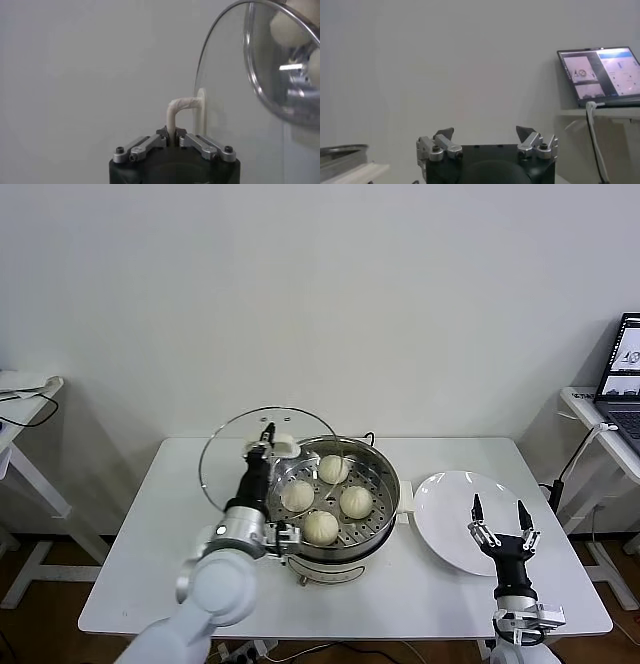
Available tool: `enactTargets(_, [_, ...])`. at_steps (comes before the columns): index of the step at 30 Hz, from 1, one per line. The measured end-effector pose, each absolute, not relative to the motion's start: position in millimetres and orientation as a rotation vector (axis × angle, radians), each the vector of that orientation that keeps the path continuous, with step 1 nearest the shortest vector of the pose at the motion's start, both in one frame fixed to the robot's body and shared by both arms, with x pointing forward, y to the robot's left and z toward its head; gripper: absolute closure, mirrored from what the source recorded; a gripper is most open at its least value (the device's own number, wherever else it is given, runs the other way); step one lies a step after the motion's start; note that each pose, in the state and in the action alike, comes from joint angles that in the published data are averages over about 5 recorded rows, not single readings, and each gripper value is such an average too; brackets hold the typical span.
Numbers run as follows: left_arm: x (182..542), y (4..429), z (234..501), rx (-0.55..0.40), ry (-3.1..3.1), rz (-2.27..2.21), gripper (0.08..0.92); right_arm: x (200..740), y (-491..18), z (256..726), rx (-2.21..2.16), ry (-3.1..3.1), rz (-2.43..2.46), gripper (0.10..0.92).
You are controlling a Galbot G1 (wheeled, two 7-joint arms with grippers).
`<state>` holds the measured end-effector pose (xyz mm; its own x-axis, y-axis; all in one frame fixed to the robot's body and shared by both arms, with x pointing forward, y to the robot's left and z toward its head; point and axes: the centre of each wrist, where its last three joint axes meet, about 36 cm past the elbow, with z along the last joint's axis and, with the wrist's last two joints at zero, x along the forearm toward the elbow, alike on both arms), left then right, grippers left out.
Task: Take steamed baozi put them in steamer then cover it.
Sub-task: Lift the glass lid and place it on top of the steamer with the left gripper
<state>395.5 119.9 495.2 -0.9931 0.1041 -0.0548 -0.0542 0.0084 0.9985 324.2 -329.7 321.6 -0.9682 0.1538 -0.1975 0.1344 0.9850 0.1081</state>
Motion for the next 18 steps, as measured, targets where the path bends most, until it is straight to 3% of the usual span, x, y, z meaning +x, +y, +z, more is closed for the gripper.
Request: enactTargets(18, [402,51,471,0.105,2.155,2.157,0.812,324,-326,313,0.223,2.94,0.128,0.2])
